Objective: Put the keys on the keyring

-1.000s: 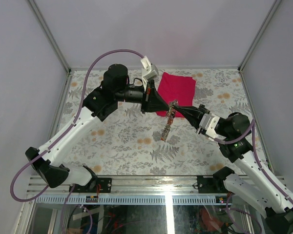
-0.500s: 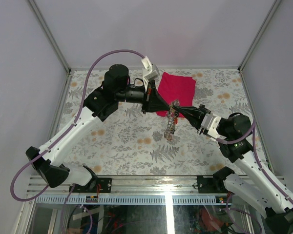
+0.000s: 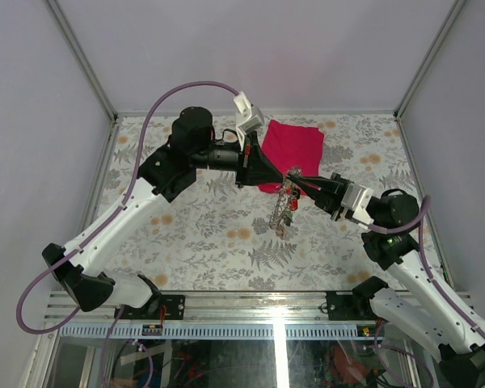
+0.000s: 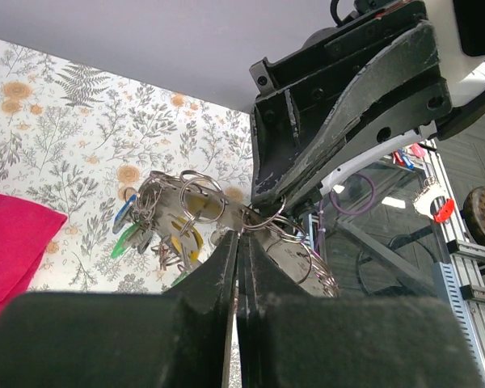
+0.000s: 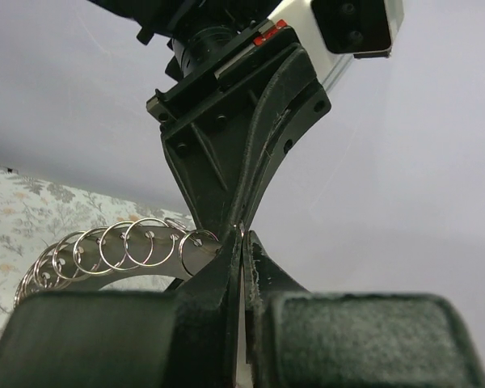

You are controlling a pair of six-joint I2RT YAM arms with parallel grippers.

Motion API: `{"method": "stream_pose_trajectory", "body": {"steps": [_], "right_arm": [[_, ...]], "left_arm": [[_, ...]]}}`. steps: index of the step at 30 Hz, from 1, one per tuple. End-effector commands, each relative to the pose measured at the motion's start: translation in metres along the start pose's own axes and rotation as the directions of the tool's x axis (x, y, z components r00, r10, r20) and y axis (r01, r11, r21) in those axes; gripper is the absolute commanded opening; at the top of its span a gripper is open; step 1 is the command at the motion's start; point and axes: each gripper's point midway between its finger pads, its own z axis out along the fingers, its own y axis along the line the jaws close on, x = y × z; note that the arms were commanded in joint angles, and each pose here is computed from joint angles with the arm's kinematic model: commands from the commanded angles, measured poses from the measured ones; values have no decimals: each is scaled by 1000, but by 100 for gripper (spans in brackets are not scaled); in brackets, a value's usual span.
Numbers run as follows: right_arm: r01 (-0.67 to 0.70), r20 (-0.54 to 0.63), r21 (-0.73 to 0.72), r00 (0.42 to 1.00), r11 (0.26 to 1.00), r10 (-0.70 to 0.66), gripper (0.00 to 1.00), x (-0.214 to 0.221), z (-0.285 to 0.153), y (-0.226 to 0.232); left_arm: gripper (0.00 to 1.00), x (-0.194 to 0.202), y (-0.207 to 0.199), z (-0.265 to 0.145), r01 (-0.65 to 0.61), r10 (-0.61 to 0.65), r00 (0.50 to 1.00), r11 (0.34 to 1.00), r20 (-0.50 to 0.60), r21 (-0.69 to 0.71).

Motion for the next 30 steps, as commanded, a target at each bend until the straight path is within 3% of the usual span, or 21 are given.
{"method": "stream_pose_trajectory", "body": {"steps": [1, 5, 11, 17, 25, 30], "right_arm": [[51, 226, 91, 972, 994, -71, 0, -72, 0, -22], [1, 244, 123, 969, 992, -32, 0, -75, -1, -28], [-21, 238, 154, 971, 988, -16, 0, -73, -2, -32], [-24, 240, 146, 971, 989, -12, 0, -74, -3, -31], [-60, 245, 126, 969, 990, 28, 0, -75, -1, -28], [-115, 268, 103, 960, 988, 84, 0, -80, 3, -29]], "left_arm": [[0, -15, -1, -2, -45, 45, 998, 999, 50, -16], [0, -18, -3, -3, -55, 56, 997, 998, 56, -15], [26, -25, -5, -10, -100, 103, 992, 994, 79, -44], [34, -34, -10, -18, -152, 159, 982, 986, 104, -73], [60, -53, -32, -32, -288, 295, 928, 955, 229, -67], [65, -59, -39, -31, -344, 343, 900, 938, 268, -42]]}}
